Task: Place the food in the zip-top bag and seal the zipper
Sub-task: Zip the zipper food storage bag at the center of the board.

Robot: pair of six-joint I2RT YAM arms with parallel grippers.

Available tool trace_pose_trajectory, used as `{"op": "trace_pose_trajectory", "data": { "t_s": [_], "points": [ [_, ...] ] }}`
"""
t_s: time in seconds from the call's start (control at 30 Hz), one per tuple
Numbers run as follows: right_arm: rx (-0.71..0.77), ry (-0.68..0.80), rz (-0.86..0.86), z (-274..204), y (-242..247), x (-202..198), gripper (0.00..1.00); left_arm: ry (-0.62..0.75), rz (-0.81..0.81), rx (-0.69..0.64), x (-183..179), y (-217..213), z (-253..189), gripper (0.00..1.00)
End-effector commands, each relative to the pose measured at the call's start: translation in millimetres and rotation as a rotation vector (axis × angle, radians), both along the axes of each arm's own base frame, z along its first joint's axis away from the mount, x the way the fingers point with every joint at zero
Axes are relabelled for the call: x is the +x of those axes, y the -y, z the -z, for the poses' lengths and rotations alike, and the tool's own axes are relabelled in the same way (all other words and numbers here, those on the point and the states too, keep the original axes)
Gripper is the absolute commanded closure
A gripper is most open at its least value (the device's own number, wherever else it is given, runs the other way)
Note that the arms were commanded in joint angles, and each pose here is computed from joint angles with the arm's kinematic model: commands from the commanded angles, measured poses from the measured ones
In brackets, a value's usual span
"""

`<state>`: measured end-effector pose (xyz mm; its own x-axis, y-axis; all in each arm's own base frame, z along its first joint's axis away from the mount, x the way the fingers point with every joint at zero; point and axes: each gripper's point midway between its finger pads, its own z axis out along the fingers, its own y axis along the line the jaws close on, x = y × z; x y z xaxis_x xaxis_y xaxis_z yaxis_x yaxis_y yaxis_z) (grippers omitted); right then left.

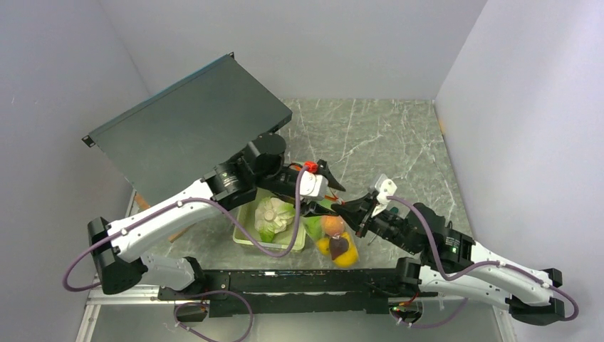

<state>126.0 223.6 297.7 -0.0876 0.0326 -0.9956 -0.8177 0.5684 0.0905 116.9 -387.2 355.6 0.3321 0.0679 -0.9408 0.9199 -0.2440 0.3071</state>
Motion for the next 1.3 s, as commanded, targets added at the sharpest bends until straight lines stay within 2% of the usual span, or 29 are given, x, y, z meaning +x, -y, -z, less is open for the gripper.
{"op": "trace_pose_trajectory", "data": {
  "t_s": [0.0,0.1,0.73,0.8,0.9,1.0,1.13,1.27],
  "points": [
    [0.044,0.052,-0.046,-28,-5,-5,1.00,-0.040,0.111,0.015,-21,-4,-5,0.42],
    [0.028,0.051,-0.050,-25,-8,-5,1.00,-0.045,0.119,0.012,-23,-8,3,0.51],
    [0.014,0.051,-0.085,-24,-15,-8,1.00,-0.068,0.078,0.036,-10,-14,17,0.85],
    [0.024,0.054,-0.083,-26,-15,-8,1.00,-0.069,0.078,0.046,-10,-14,20,0.83],
    [0.039,0.056,-0.081,-29,-13,-9,1.00,-0.080,0.079,0.052,-9,-12,22,0.73],
    [0.037,0.054,-0.077,-29,-11,-9,1.00,-0.085,0.090,0.059,-11,-12,24,0.69],
    [0.038,0.051,-0.080,-28,-10,-9,1.00,-0.090,0.088,0.066,-10,-11,26,0.71],
    [0.032,0.049,-0.089,-26,-12,-10,1.00,-0.094,0.083,0.064,-8,-9,24,0.83]
  ]
}}
